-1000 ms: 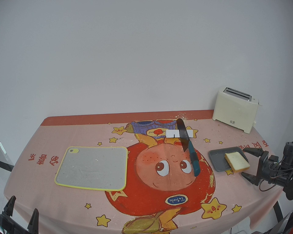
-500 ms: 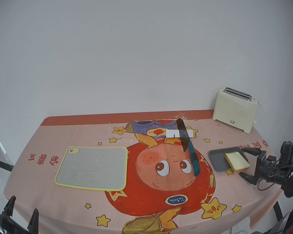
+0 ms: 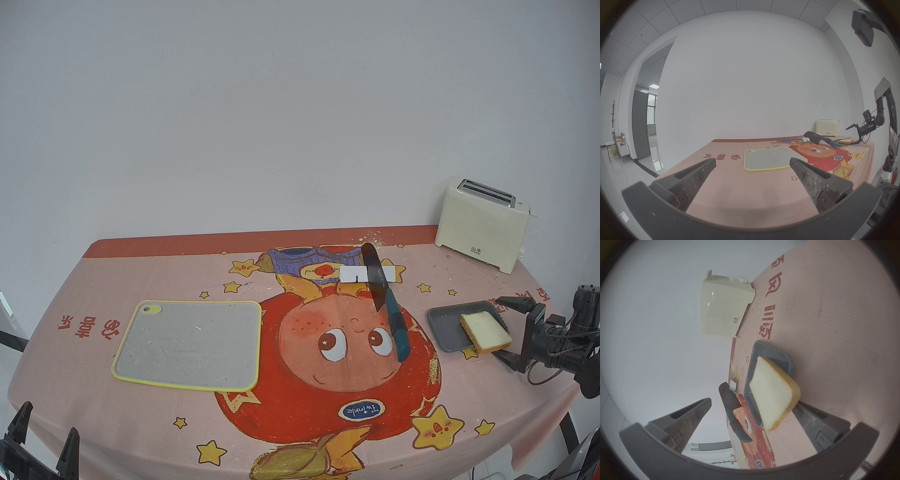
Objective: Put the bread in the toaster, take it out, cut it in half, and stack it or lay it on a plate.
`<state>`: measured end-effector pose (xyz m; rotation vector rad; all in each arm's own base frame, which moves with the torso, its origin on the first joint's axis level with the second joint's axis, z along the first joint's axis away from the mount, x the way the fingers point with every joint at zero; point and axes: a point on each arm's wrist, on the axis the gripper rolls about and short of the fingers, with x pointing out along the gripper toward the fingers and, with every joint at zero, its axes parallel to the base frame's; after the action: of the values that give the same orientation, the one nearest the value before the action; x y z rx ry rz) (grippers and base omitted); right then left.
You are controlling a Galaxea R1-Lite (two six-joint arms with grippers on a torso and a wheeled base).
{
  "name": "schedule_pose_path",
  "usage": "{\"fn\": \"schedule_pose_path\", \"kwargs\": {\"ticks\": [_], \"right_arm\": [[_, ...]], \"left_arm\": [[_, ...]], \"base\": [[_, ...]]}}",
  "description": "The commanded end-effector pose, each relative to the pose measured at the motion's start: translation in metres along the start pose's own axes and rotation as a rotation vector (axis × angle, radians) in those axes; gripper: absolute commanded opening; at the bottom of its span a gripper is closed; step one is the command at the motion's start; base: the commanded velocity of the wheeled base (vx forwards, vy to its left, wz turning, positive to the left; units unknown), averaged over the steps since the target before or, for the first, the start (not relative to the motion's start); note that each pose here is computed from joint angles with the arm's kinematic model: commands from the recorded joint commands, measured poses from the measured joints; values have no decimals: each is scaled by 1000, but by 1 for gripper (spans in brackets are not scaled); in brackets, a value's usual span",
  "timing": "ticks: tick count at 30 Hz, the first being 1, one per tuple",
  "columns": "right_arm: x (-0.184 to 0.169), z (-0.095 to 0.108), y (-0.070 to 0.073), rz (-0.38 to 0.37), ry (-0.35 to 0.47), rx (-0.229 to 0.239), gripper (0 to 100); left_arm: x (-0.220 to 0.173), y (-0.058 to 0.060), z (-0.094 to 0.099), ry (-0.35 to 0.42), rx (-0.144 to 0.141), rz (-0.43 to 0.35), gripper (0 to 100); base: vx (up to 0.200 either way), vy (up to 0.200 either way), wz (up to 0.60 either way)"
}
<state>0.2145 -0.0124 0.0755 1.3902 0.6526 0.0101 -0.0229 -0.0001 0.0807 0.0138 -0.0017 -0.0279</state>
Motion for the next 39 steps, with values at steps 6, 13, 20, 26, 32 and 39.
{"fn": "schedule_pose_path", "kwargs": {"ticks": [6, 13, 20, 26, 32, 39], "right_arm": [[2, 0, -1, -8, 6, 4, 100], [1, -1, -3, -15, 9, 7, 0], [1, -2, -4, -20, 12, 8, 0], [-2, -4, -2, -10, 5, -17, 0], [-16, -8, 12, 66, -23, -219, 0], [-46, -18, 33, 184, -113, -731, 0]], "left_arm": [[1, 0, -5, 12, 0, 0, 100], [1, 0, -5, 12, 0, 0, 100], [1, 0, -5, 12, 0, 0, 100], [1, 0, -5, 12, 0, 0, 100], [1, 0, -5, 12, 0, 0, 100], [1, 0, -5, 12, 0, 2, 100]], "base": [[0, 0, 0], [0, 0, 0], [0, 0, 0], [0, 0, 0], [0, 0, 0], [0, 0, 0]]}}
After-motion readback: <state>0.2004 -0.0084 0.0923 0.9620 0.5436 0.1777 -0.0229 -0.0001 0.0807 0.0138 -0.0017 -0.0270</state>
